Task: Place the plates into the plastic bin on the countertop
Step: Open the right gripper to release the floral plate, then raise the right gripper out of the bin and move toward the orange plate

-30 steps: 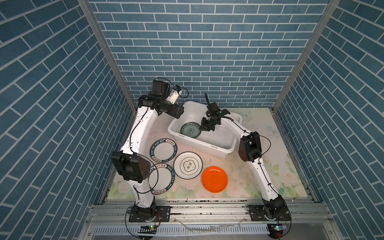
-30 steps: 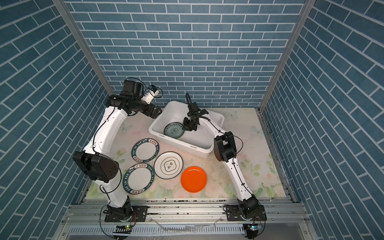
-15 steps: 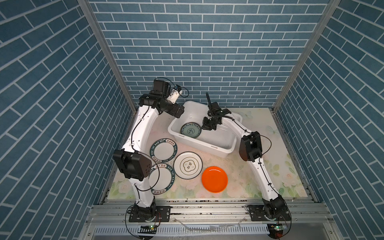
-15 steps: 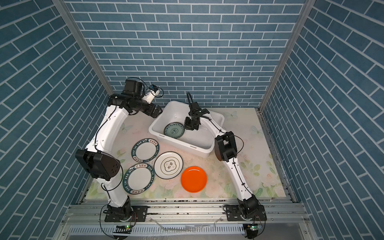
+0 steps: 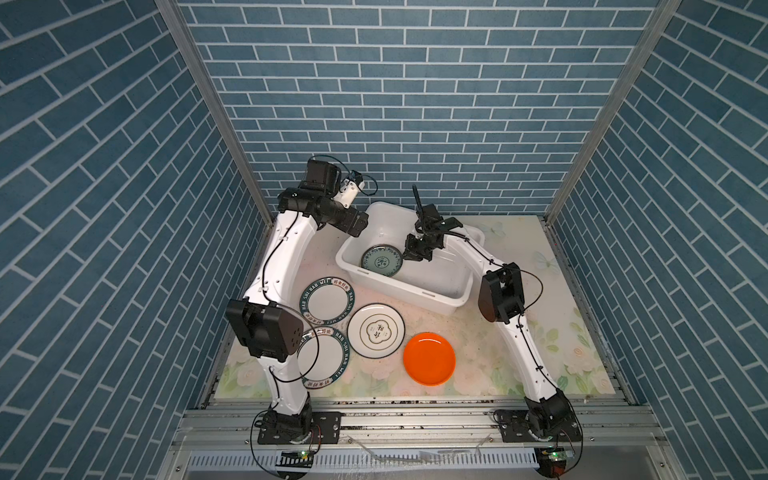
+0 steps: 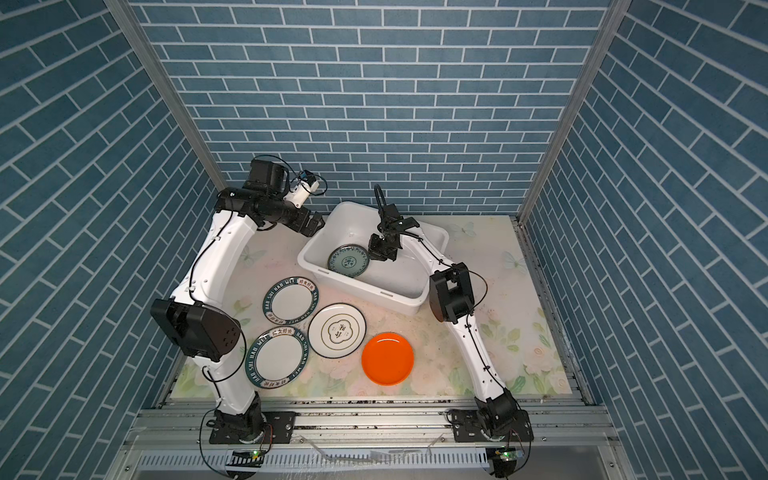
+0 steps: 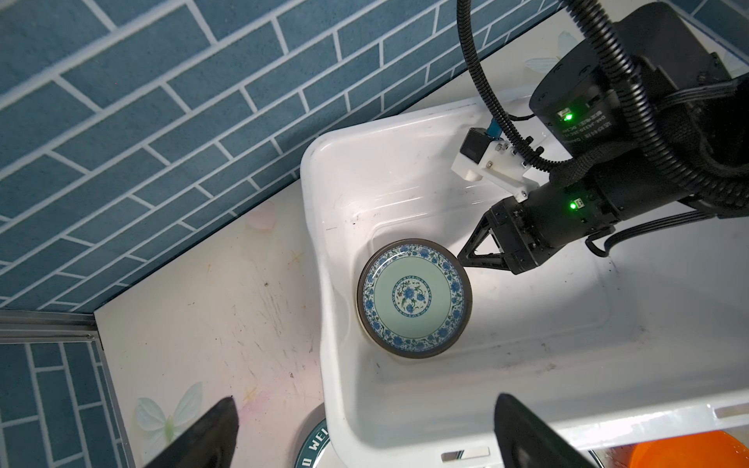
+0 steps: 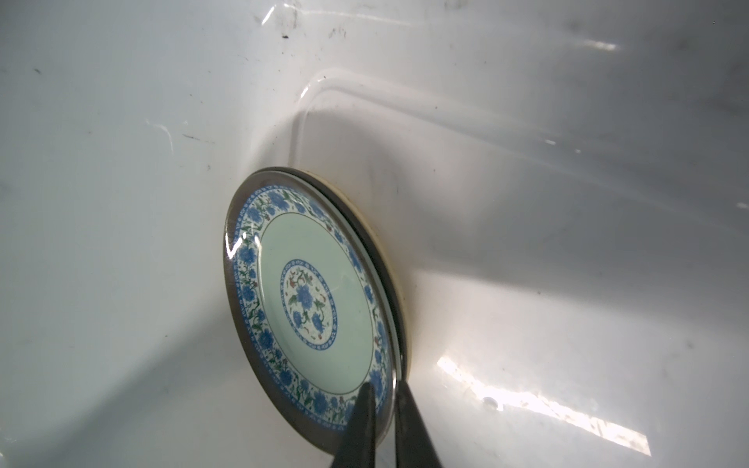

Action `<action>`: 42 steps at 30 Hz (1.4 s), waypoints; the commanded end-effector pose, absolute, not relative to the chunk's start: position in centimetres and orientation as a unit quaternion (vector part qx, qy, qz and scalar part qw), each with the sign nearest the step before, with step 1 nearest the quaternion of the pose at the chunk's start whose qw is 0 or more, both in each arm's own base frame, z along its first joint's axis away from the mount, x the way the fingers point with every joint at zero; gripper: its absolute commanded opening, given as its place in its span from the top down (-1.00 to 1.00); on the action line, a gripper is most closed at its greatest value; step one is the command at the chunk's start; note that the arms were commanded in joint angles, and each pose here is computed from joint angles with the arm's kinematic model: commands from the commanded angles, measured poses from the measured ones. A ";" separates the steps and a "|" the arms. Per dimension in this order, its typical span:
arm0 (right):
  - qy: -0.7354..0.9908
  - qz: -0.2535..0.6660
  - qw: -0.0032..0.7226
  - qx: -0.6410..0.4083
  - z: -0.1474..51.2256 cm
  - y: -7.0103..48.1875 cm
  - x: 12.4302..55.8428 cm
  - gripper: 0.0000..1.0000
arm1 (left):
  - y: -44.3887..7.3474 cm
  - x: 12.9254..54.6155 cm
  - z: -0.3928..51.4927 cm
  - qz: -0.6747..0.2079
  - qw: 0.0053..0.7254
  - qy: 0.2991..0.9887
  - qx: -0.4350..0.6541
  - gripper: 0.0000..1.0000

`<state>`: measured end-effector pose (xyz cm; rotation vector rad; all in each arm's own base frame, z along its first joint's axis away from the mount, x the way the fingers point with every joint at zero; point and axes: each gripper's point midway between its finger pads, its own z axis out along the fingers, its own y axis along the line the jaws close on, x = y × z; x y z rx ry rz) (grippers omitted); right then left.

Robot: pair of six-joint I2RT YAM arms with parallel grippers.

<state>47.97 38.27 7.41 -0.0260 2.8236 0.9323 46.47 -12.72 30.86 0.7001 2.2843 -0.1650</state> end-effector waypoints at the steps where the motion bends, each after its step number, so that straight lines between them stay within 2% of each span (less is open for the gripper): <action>1: 0.949 0.309 0.064 -0.008 6.1 38.4 47.3 0.74 | -12.3 46.0 31.4 -0.066 0.366 0.889 0.266 -0.99; 24: 0.947 0.317 0.055 -0.015 5.4 39.1 46.9 0.76 | -12.0 45.6 31.4 -0.064 0.367 0.889 0.265 -0.99; 31: 0.945 0.307 0.109 -0.030 8.4 38.6 48.2 0.70 | -11.9 45.9 32.0 -0.060 0.376 0.886 0.264 -0.99; 42: 0.931 0.300 0.201 -0.047 16.8 36.5 49.4 0.56 | -11.6 45.9 33.4 -0.053 0.393 0.879 0.263 -0.99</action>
